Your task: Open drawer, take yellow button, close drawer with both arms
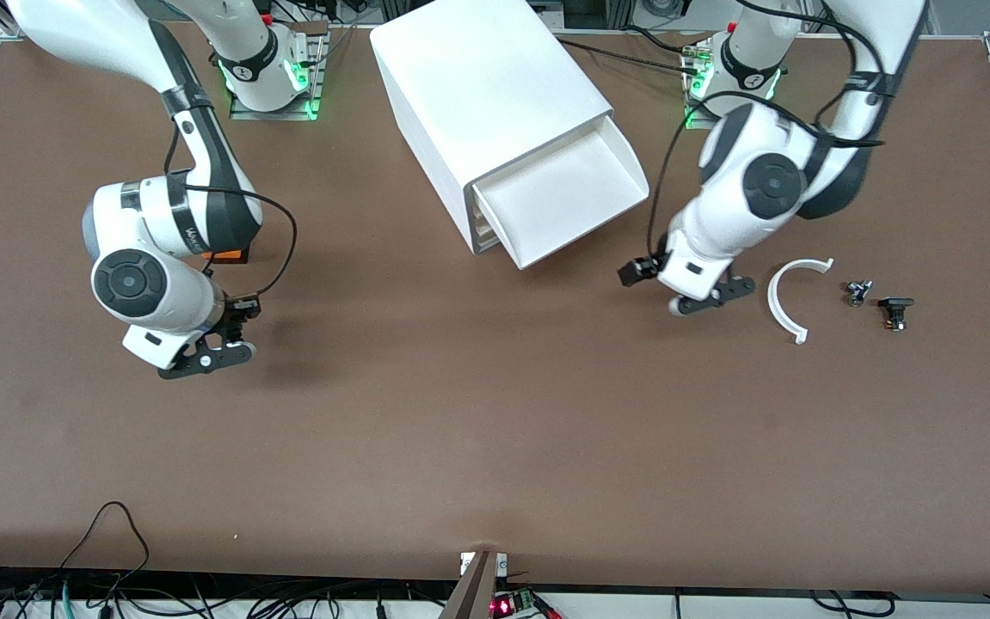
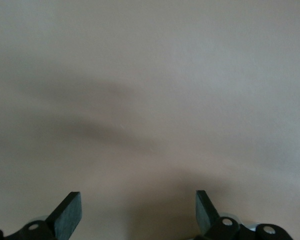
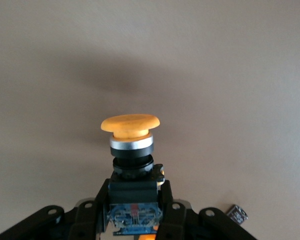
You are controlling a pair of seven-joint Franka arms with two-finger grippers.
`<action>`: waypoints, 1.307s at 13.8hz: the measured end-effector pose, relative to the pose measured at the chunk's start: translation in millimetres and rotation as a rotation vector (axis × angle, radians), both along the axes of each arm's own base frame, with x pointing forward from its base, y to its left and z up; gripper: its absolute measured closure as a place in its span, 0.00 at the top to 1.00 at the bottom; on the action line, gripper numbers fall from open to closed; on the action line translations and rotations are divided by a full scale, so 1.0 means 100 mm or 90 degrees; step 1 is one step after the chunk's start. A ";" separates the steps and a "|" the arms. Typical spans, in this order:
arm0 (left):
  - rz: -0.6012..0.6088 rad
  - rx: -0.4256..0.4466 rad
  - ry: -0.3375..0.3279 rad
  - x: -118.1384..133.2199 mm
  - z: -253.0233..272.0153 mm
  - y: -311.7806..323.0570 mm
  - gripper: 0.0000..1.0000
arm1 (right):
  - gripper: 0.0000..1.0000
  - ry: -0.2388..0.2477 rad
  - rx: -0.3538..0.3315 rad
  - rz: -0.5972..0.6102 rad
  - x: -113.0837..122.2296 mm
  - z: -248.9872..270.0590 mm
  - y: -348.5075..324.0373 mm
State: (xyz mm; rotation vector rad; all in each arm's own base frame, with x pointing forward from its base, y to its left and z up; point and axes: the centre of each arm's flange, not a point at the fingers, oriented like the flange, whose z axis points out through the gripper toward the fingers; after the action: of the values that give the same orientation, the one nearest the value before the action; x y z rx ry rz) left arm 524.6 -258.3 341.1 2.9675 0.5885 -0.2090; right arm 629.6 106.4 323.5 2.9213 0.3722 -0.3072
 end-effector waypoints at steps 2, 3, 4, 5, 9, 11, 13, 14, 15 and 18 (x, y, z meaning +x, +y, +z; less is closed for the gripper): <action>0.015 0.005 0.007 -0.32 0.03 -0.36 1.00 | 0.41 0.001 0.002 -0.015 -0.13 -0.03 -0.19; 0.025 0.010 0.008 -0.51 0.08 -0.53 1.00 | 0.41 0.000 0.004 -0.019 -0.22 -0.08 -0.27; 0.037 0.016 0.007 -0.69 0.15 -0.69 1.00 | 0.41 0.001 0.006 -0.023 -0.32 -0.16 -0.35; 0.041 0.022 0.006 -0.88 0.18 -0.84 1.00 | 0.41 0.000 0.009 -0.027 -0.41 -0.27 -0.43; -0.005 0.043 0.024 -1.46 0.05 -1.20 1.00 | 0.41 -0.038 0.038 -0.021 -0.63 -0.80 -0.97; -0.035 0.044 0.026 -1.66 0.02 -1.35 1.00 | 0.41 -0.031 0.038 -0.040 -0.75 -1.02 -1.24; -0.037 0.043 0.023 -1.68 0.04 -1.38 1.00 | 0.41 -0.016 0.033 -0.058 -0.81 -1.17 -1.34; -0.036 0.044 0.025 -1.68 0.03 -1.36 1.00 | 0.41 -0.011 0.032 -0.065 -0.82 -1.23 -1.33; -0.036 0.044 0.025 -1.67 0.02 -1.36 1.00 | 0.41 -0.009 0.031 -0.069 -0.83 -1.28 -1.32; -0.034 0.027 0.006 -1.64 0.04 -1.38 1.00 | 0.41 -0.006 0.030 -0.073 -0.84 -1.33 -1.31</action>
State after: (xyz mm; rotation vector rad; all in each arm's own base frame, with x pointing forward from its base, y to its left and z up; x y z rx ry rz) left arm 361.0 -396.2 345.2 3.0267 0.5226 -0.2168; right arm 545.9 -24.4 190.3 2.9960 0.2128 -0.3045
